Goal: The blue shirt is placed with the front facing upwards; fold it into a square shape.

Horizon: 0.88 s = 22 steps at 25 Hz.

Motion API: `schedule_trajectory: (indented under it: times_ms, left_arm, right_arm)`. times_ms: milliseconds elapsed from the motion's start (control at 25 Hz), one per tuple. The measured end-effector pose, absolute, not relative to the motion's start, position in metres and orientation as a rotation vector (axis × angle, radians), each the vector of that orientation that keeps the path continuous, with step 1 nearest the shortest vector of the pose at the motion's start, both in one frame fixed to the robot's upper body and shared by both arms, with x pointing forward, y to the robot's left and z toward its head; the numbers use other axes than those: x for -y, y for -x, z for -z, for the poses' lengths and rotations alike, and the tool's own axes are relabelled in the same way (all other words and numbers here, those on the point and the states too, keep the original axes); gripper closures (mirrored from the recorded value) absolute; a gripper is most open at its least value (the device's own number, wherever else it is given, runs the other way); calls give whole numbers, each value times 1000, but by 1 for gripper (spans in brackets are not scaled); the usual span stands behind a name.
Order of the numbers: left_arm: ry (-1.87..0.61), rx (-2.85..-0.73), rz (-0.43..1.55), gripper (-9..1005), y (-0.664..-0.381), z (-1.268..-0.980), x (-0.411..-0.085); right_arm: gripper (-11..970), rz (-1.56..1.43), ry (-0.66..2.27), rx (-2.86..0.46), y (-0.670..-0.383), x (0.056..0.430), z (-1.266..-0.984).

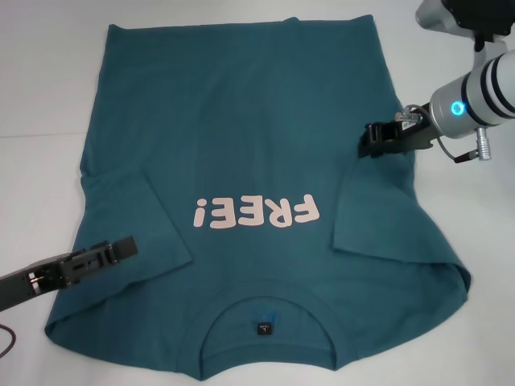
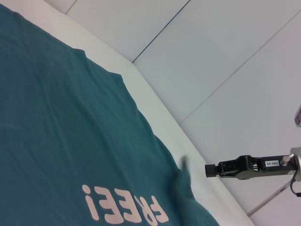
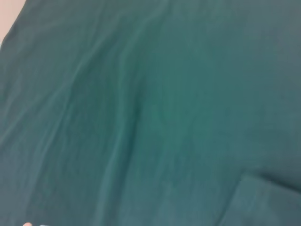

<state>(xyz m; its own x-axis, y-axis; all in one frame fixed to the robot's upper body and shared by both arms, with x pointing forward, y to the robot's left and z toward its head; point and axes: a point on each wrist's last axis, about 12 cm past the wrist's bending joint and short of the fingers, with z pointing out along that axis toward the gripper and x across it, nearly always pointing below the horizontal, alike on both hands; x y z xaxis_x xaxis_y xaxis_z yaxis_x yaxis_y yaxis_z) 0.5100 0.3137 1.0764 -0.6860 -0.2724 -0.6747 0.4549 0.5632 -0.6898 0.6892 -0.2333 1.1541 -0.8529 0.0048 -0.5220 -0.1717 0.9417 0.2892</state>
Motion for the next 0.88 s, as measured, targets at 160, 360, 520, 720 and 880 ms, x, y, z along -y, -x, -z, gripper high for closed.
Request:
schedule_trajectory:
  times_ms: [160,360,520,720,880]
  left_arm:
    - [-134,-2008,1174,136,-509,-1076,-316]
    - [-122,-2003,1173,136,-508,-1076,-317]
    - [-89,-2000,1190,136,-507,-1077,-320]
    - [-18,-2011,1221,136,-508,-1080,-325]
    - [20,-2020,1272,136,-508,-1085,-328]
  right_arm:
    - [759,-445,146,-2560,-689,230,-1155]
    - [576,-504,196,-2556,-687,230,-1159]
    - [451,-723,198,-2490,-677,243,-1162]
    - [278,-993,177,-2393,-657,271,-1167]
    - [143,-1178,269,-2307,-629,288,-1166]
